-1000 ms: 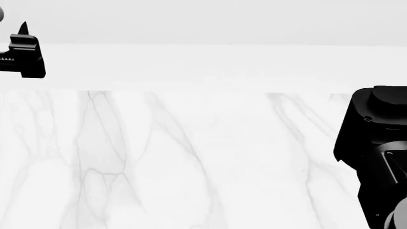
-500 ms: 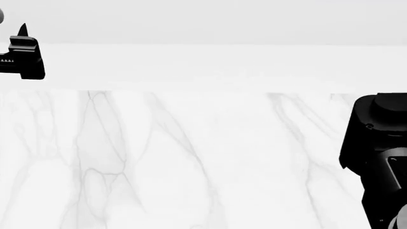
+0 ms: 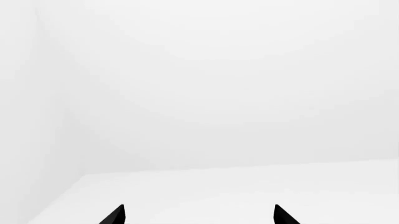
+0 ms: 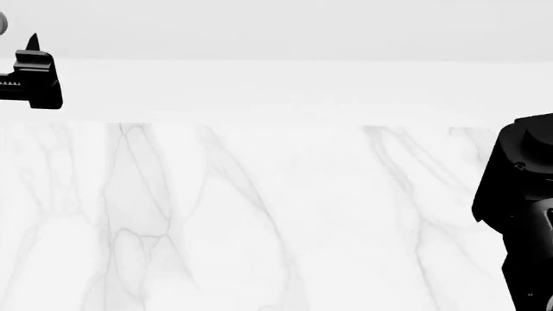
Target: Pick up the book on the left and place it on top of the shelf.
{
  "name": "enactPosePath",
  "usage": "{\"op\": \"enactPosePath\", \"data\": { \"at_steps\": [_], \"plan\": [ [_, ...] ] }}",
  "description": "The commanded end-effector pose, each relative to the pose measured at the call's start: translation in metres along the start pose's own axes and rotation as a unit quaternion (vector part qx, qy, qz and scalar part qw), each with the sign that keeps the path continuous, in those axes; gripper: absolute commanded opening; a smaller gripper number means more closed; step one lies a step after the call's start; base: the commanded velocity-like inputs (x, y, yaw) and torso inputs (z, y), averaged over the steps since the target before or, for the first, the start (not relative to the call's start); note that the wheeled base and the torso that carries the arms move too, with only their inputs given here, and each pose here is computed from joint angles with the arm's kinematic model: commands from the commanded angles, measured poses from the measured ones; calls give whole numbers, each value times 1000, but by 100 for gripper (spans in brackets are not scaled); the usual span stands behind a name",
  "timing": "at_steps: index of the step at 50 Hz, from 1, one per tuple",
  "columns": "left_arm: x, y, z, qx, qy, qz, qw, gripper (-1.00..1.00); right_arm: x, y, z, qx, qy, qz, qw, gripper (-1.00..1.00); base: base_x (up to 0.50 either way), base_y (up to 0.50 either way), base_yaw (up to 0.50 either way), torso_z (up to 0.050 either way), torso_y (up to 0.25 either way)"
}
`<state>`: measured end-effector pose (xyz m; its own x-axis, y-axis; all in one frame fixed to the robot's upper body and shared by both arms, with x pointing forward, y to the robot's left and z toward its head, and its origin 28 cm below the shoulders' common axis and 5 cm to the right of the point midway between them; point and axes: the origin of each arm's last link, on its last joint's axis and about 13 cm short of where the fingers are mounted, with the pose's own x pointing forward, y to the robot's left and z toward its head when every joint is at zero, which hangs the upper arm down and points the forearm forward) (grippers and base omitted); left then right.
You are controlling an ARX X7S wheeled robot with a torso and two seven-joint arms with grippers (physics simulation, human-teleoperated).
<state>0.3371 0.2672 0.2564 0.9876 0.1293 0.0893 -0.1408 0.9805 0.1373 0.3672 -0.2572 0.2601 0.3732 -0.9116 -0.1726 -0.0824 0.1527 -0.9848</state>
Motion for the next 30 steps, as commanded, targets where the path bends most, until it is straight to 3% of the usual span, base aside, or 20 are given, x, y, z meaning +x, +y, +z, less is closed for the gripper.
{"op": "enactPosePath", "data": {
  "at_steps": [1, 23, 26, 27, 28, 30],
  "plan": [
    [0, 0, -1, 0, 1, 0, 1000, 100, 9, -1, 14, 24, -141, 19, 990, 100, 0, 0, 0, 0, 0],
    [0, -2, -1, 0, 1, -2, 1000, 100, 12, 0, 18, 48, -181, 27, 982, 100, 0, 0, 0, 0, 0],
    [0, -1, -1, 0, 1, -2, 1000, 100, 16, 3, 23, 137, -243, 37, 960, 100, 0, 0, 0, 0, 0],
    [0, -1, -1, 0, 1, -2, 1000, 100, 18, 6, 26, 208, -277, 71, 935, 100, 0, 0, 0, 0, 0],
    [0, -1, -1, 0, 1, -2, 1000, 100, 19, 8, 28, 236, -296, 92, 921, 100, 0, 0, 0, 0, 0],
    [-1, -1, -1, 0, 0, -2, 1000, 100, 19, 11, 30, 303, -328, 170, 878, 100, 0, 0, 0, 0, 0]
  ]
}}
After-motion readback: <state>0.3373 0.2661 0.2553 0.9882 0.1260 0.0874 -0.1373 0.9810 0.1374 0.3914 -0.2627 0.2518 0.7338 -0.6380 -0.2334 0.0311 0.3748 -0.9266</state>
